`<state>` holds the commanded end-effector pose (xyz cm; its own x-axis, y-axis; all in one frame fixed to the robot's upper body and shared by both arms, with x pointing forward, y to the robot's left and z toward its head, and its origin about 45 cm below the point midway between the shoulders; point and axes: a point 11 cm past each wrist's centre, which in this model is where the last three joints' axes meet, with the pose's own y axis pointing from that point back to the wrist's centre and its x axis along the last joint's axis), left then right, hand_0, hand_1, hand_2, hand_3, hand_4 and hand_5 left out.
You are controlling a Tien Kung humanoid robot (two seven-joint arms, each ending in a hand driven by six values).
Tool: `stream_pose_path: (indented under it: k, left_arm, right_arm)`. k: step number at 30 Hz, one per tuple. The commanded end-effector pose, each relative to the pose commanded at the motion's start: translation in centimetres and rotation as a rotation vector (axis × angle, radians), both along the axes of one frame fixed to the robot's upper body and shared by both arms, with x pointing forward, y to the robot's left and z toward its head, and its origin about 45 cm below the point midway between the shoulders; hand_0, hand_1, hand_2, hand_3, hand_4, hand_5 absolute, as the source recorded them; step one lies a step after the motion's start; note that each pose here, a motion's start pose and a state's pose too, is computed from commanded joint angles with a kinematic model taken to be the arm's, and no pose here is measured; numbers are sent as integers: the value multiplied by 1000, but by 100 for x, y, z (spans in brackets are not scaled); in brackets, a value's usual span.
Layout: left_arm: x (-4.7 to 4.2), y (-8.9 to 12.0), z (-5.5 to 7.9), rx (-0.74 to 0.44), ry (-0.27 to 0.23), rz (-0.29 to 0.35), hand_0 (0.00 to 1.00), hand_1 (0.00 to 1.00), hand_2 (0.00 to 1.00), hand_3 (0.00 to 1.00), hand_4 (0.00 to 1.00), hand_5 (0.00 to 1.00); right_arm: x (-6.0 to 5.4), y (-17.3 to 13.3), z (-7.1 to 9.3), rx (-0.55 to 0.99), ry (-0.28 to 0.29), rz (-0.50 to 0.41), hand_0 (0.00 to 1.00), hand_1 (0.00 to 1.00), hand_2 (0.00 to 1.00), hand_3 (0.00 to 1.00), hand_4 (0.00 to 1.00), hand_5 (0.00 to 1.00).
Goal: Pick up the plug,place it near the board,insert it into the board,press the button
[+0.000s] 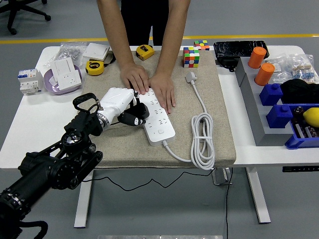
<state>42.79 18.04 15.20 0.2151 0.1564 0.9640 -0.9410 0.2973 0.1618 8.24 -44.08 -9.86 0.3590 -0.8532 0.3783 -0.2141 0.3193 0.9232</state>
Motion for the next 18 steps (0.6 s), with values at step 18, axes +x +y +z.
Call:
stream_pose_path:
  k: [18]
  left_arm:
    - [-8,-47,10,3,8,-16,328,397,465,508,741,219]
  right_arm:
    - [-12,-2,-1,17,7,-4,813,729,709,637,911,531]
